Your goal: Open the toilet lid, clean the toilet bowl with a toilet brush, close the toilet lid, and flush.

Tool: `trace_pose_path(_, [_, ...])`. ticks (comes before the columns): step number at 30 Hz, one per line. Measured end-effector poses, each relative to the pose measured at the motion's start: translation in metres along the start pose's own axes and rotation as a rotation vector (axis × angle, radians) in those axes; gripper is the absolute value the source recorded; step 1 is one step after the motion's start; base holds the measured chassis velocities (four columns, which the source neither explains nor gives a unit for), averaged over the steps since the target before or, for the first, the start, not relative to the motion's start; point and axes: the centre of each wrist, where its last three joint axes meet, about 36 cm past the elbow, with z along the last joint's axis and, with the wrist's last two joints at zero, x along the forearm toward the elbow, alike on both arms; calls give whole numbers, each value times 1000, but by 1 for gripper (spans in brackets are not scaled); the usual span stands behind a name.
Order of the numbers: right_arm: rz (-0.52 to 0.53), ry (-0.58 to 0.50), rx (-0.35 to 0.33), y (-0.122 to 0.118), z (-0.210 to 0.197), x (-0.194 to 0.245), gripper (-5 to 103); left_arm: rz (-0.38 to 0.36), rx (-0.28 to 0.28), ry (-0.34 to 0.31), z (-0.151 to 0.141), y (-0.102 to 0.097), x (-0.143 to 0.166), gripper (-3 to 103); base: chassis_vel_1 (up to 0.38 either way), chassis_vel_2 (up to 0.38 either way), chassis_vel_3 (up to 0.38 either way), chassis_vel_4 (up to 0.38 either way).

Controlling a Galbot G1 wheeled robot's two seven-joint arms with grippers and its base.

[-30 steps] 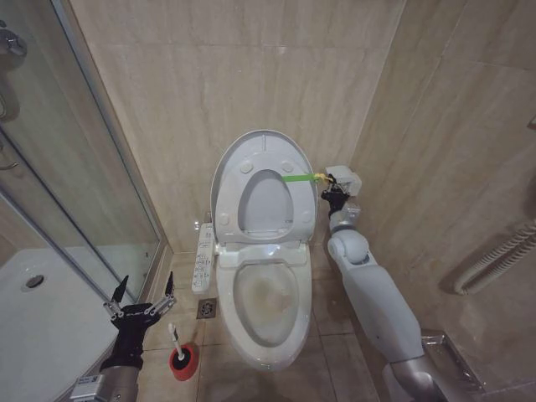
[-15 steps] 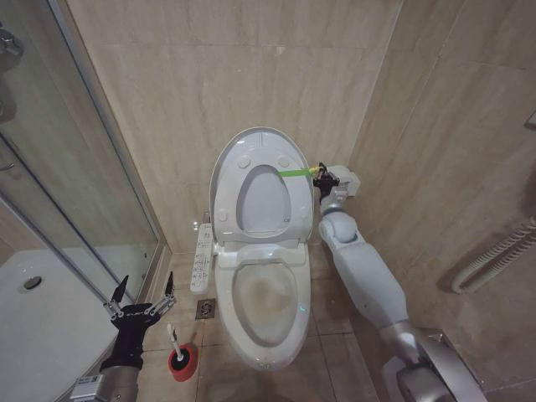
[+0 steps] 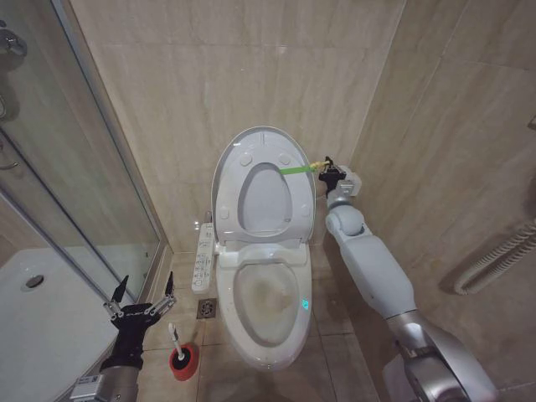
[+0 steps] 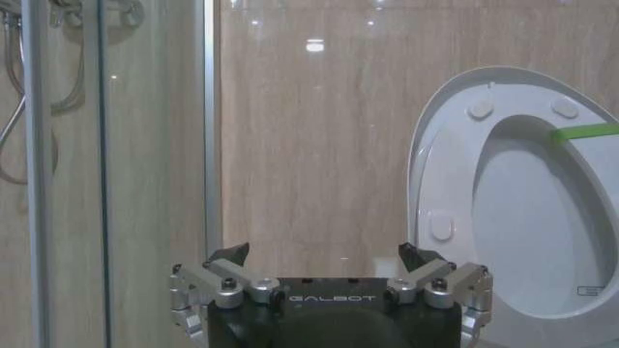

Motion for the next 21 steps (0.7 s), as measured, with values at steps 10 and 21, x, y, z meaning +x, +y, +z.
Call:
trace_pose_path(10, [-22, 16, 41, -20, 6, 36, 1, 0, 0, 0, 0, 0, 0, 100, 0, 0, 0, 0])
trace_pose_path(21, [-57, 2, 40, -25, -9, 69, 5, 0, 0, 0, 0, 0, 0, 100, 0, 0, 0, 0])
